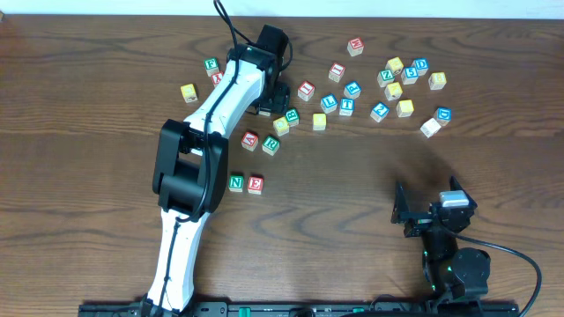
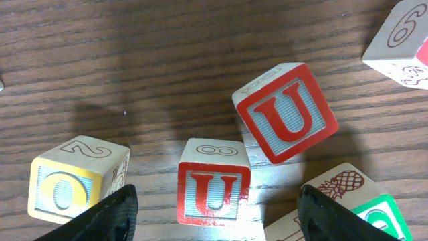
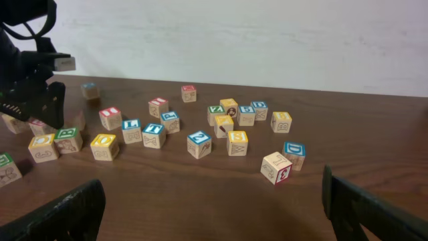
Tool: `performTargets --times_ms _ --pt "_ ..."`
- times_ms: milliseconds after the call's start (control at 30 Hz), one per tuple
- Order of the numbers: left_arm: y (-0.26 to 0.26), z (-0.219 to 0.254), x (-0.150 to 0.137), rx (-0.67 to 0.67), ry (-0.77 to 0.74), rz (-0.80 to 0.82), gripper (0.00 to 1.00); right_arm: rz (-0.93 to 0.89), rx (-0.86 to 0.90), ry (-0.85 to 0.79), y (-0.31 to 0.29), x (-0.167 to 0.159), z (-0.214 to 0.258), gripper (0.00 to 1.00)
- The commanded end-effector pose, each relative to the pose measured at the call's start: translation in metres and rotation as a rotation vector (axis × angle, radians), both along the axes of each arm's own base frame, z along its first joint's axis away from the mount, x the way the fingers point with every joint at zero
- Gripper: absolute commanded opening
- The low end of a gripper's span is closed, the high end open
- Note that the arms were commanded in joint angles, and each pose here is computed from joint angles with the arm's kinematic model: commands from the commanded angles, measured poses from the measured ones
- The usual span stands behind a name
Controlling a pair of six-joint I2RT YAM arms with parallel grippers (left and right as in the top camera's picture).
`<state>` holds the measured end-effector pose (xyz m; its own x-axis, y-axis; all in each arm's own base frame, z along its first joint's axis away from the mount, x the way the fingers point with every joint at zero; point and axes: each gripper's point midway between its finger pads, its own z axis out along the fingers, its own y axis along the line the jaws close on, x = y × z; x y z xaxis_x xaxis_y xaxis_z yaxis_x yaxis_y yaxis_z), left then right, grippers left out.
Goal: Spell out NEURIPS
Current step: 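Move the left gripper over the red U block in the pile, then lower the left gripper and grasp the red U block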
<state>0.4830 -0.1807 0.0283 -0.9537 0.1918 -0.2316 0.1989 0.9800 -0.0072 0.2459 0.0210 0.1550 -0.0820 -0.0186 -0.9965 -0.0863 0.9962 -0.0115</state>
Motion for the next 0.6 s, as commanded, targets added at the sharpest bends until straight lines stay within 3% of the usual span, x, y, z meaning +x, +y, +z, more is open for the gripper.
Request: performTargets --times_ms 0,367,500,567 --pt "0.0028 -0.0154 -0.0039 0.022 0.03 -0.018 0.75 -0.004 0.007 0.007 -0.0009 0.0 -0.0018 0.99" --pt "0.003 -0.0159 -0.0044 0.026 0.032 -0.036 0.74 -0.004 0.007 0.007 -0.0009 0.0 -0.0018 0.99" --pt "0.003 -0.0159 -0.0044 0.026 0.032 -0.037 0.64 -0.004 0.007 0.007 -0.0009 0.0 -0.0018 0.99" --pt "0.003 -0.0159 -0.0043 0.026 0.031 -0.037 0.64 -0.004 0.007 0.007 -0.0009 0.0 -0.0018 0.99"
